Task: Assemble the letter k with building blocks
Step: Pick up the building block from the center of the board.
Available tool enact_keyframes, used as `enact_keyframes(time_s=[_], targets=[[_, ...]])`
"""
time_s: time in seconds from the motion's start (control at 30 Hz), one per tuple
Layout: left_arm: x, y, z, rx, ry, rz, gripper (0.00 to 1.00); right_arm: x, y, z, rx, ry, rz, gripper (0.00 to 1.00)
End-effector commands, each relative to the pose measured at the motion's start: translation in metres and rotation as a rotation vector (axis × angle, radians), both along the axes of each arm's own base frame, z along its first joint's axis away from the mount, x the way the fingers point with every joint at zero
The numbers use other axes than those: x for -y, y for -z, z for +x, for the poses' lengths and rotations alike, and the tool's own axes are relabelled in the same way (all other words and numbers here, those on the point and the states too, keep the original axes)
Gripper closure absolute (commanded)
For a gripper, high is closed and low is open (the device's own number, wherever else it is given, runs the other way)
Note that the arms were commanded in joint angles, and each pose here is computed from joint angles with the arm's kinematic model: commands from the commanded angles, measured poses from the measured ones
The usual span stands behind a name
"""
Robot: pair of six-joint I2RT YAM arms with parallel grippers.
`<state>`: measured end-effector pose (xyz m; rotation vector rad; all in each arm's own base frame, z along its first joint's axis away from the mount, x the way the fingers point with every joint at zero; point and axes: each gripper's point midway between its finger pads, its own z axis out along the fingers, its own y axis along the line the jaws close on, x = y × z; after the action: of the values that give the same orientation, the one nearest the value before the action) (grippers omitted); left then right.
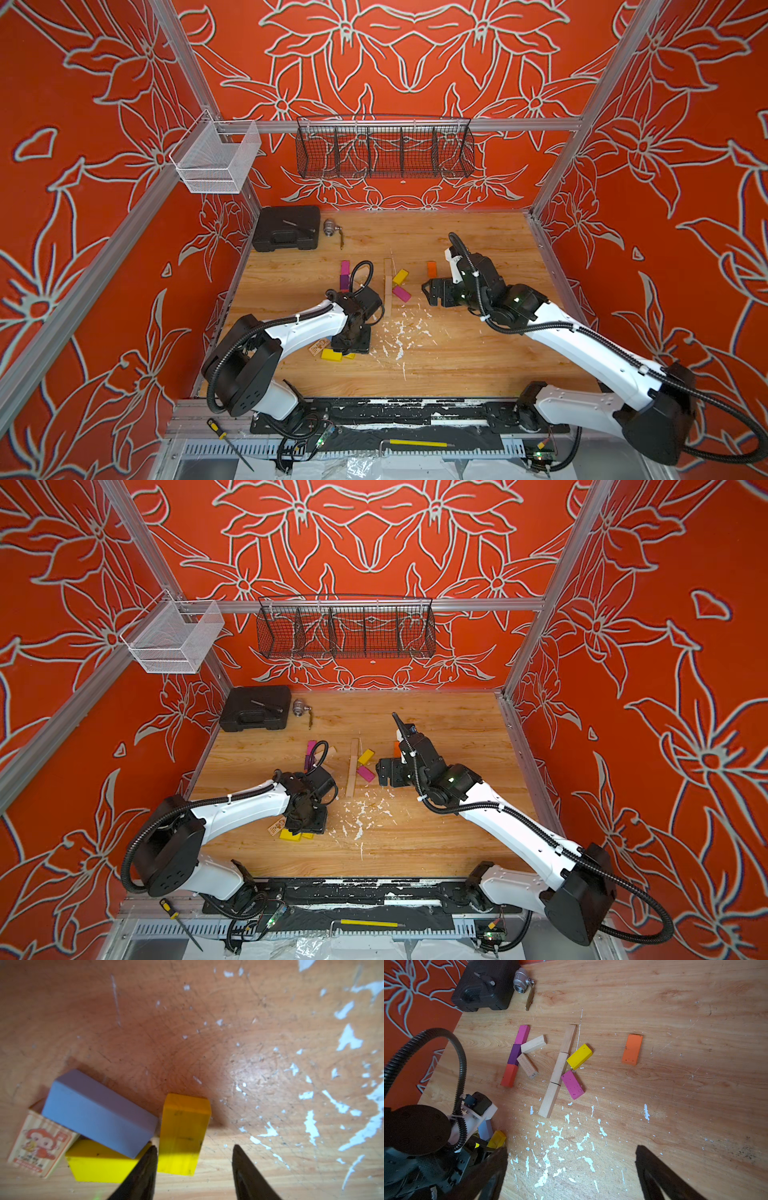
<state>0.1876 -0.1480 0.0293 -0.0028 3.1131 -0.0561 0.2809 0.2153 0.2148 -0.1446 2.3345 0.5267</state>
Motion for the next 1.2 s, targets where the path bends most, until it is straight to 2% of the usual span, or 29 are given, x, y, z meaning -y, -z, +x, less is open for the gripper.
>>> enact_keyframes(time_s=[0.0,0.23,0.37,0.6,0.7,0.87,1.03,1.17], targets=[[0.0,0.002,-0.006,-0.014,-0.014,-0.003,0.49,0.004,-0.003,0.003,0.002,0.033,0.01,0.02],[-0.002,0.011,-0.005,-0.029,-0.024,0.029,0.51,0.004,-0.004,0.003,0.002,0.036,0.011,0.02],[-0.003,0.012,-0.003,-0.02,-0.051,0.033,0.66,0.007,-0.005,0.002,0.007,0.045,0.006,0.02],[0.004,-0.011,0.006,0.034,-0.116,0.006,0.73,0.013,-0.01,0.002,0.024,0.064,0.006,0.02],[0.026,-0.038,0.019,0.106,-0.124,-0.034,0.74,0.021,-0.013,0.002,0.042,0.103,-0.006,0.02],[0.082,-0.074,0.059,0.235,-0.088,-0.112,0.74,0.056,-0.019,-0.001,0.097,0.251,-0.03,0.02],[0.132,-0.081,0.101,0.283,-0.029,-0.136,0.73,0.087,-0.033,-0.012,0.173,0.344,-0.036,0.02],[0.167,-0.069,0.129,0.271,0.014,-0.138,0.74,0.109,-0.04,-0.022,0.216,0.396,-0.049,0.02]])
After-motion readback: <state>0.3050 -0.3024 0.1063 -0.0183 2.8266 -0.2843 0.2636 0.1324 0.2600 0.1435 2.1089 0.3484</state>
